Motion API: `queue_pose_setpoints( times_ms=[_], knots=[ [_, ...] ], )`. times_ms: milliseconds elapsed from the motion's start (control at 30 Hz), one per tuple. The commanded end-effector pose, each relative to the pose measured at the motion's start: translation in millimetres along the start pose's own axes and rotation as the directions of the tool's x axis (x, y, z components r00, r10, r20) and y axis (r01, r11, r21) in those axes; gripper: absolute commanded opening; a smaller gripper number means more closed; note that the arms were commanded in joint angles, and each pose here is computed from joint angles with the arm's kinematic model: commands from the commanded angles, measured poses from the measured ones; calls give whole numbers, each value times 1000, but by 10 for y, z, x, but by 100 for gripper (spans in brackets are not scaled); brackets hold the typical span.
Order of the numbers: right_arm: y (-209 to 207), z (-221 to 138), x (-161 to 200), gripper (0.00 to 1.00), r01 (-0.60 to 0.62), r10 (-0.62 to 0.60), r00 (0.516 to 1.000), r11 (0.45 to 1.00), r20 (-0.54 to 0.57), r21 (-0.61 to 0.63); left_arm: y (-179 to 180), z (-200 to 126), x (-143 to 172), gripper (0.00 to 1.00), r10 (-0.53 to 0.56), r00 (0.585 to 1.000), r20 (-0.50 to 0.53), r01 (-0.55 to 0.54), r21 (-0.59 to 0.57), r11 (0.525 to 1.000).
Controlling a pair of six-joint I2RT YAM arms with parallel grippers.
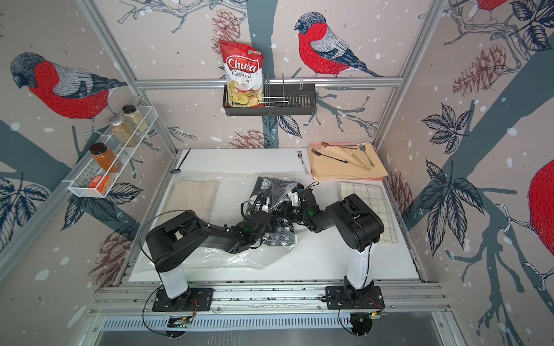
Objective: Take the scarf out of the vacuum bag
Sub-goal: Take out the scarf from the vacuum bag.
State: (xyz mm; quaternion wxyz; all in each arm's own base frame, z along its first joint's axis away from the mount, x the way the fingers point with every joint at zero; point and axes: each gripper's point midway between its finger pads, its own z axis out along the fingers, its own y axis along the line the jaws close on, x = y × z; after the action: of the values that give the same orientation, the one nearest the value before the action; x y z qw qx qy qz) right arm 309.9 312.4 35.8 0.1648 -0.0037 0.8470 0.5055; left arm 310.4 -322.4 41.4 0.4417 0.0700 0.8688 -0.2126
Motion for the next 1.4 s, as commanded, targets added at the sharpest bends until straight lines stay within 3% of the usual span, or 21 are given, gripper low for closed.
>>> queue_pose_setpoints(
  times_ms=[0,67,167,333,633,833,1367],
  knots=[
    [-23,13,156,31,-77,76,996,997,-54,-13,-20,2,186,0,16,997,-78,-14,28,1000],
    [-28,-33,122,14,-79,78,996,997,-41,-22,-21,2,183,0,15,997,-77,-13,28,1000],
    [-17,-133,51,0,-66,66,998,997,-16,-27,-25,5,176,0,16,997,-75,-14,29,999],
    [-38,-286,-105,0,18,-18,1000,998,13,53,-37,-25,76,0,30,998,-59,-30,12,999],
    [-71,-452,-214,0,164,-160,986,963,-33,215,8,-58,-60,0,34,999,-34,-35,-49,998],
    [-284,-572,-182,0,161,-146,987,928,-71,337,45,-41,-128,0,22,1000,-22,-24,-87,996],
    [-444,-1038,-352,0,47,-73,996,915,51,401,158,-36,-101,0,1,999,-34,-5,-138,990]
  ],
)
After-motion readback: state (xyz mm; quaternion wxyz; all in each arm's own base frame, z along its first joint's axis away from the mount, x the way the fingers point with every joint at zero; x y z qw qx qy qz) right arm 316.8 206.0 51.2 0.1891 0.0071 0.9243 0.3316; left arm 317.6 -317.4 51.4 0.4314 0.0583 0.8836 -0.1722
